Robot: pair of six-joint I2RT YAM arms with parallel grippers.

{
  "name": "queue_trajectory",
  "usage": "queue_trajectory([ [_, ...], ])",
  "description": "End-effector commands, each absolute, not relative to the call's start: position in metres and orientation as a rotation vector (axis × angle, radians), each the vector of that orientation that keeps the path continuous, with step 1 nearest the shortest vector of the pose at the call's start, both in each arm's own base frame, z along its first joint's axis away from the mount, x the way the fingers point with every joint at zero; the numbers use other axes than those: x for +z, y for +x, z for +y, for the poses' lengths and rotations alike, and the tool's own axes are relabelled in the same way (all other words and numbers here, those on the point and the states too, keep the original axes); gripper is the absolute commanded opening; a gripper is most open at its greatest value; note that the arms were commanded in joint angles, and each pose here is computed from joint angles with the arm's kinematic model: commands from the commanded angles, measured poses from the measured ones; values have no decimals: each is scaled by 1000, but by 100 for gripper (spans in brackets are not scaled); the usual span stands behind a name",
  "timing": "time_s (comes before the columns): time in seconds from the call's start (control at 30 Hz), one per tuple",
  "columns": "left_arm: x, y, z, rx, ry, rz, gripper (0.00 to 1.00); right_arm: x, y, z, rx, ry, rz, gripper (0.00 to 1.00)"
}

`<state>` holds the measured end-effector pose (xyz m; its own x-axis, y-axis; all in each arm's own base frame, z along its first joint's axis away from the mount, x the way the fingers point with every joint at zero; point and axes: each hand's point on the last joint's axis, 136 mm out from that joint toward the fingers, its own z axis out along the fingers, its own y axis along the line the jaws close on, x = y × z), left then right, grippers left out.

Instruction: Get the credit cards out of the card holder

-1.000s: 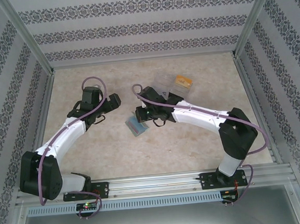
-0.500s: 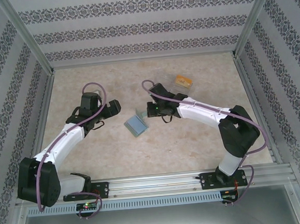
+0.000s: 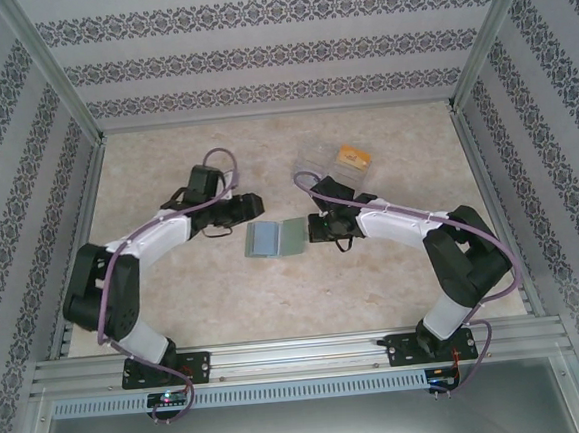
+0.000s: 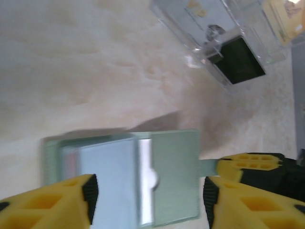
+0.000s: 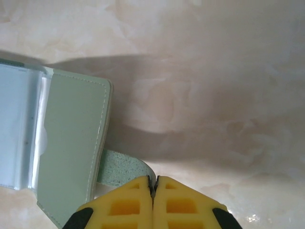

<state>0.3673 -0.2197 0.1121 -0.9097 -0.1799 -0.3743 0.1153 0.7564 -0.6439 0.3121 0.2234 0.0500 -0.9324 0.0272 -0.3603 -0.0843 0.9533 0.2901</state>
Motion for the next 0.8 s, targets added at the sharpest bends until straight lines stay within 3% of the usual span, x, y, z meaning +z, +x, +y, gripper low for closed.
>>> queue_trajectory([
  [0.0,124,369,-254,-1035,54,2523,56,50,330,223,448,-47,2697,5],
  [0.2,98,376,-274,-950,67,2621,43,50,346,223,495,-34,2682,6],
  [0.43,68,379,-290,-953,71,2722,23,74,347,219,542,-18,2622,28],
  [0.77,42,376,-294,-930,93,2817,9,108,327,242,704,-28,2526,28],
])
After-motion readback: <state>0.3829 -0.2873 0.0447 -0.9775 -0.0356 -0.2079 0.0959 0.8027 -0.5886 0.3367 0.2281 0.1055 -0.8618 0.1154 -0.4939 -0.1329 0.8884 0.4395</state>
